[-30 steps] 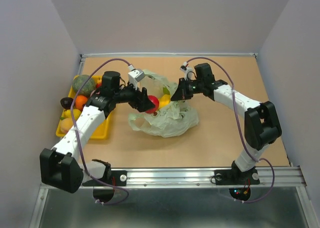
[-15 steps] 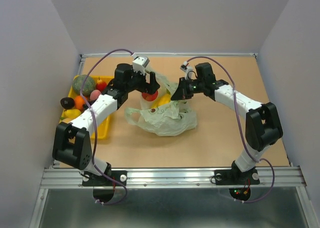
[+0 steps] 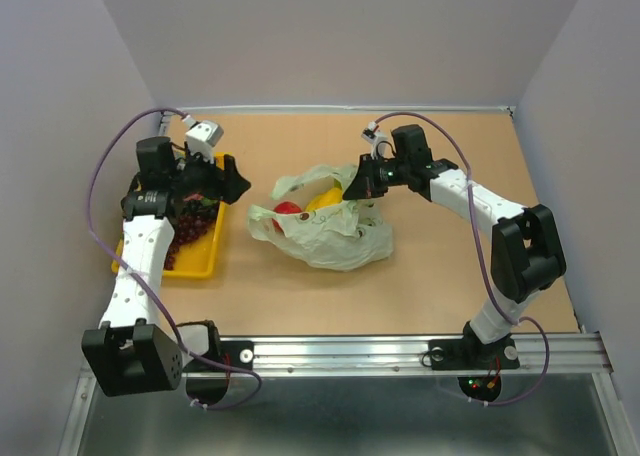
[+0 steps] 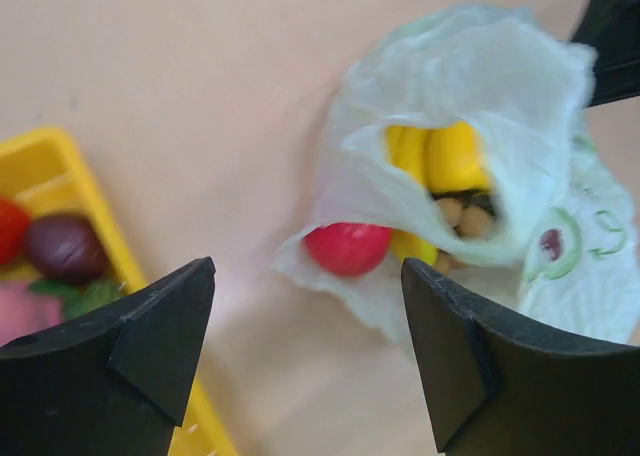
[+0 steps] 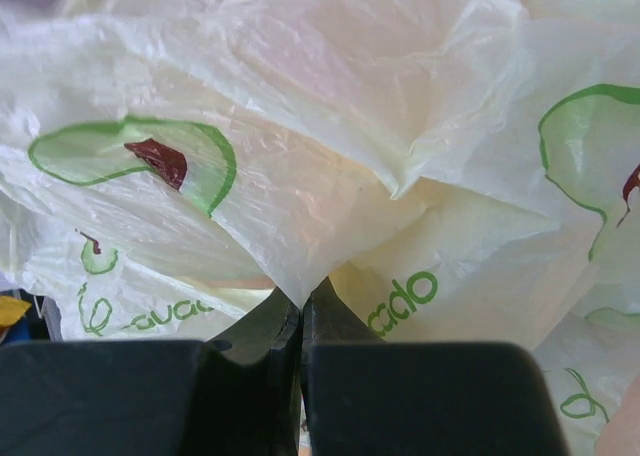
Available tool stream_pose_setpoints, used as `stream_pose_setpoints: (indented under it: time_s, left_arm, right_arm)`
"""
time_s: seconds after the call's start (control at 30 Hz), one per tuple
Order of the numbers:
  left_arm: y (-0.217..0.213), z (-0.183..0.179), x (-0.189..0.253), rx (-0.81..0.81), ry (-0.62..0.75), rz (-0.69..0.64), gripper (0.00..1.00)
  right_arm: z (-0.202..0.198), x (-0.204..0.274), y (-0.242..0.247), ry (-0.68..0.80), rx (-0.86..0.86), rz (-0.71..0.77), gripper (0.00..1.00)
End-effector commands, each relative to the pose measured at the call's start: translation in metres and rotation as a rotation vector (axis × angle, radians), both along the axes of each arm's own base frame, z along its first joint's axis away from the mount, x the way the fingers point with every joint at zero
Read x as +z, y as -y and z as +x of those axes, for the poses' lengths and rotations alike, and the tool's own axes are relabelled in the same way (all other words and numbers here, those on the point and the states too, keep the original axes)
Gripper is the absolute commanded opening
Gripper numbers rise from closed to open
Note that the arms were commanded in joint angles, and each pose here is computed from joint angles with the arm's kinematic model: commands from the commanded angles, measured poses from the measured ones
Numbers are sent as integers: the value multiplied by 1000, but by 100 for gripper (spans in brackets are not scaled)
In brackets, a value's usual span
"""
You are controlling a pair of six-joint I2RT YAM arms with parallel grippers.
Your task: Place the fake fruits into the plastic bag and tie a complex knot
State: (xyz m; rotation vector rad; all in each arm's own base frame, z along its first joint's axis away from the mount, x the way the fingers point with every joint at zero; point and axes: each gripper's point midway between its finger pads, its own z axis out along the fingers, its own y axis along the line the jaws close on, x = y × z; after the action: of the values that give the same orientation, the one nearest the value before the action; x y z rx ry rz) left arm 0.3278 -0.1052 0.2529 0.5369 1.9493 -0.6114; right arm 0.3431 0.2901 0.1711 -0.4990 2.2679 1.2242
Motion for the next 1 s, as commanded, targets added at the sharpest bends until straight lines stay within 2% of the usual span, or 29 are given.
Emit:
stream_pose_setpoints:
  time_s: [0.0,0.17,0.23,0.33,0.4,0.5,0.53,0.63,0.97]
  left_arm:
    - [-61,-18,-29,31,-69,163,85]
    - [-135,4,-43,134,-119,341,83]
    - [-161,19,-52,215,-154,366,82]
    - [-185,53,-36,346,-88,349,82]
    - [-192,79,-18,396,0,326,82]
    - [-195,110,-17,439,13,299,81]
    - [-198,122,-26,447,-1,294,77]
    - [-196,153,-18,457,24,270,70]
    - [-175,193,-53,429,-1,341,61]
  right_arm:
    - [3,14,2,53,1,19,0]
    - [1,9,3,53,1,8,0]
    - [1,6,3,49,2,5,0]
    - [1,4,2,39,5,7,0]
    - [2,4,2,36,3,9,0]
    - [3,1,2,28,2,4,0]
    - [3,2,1,31,2,6,0]
    - [6,-6,2,17,-7,-7,0]
    - [11,-16,1,-2,-20,-22,1]
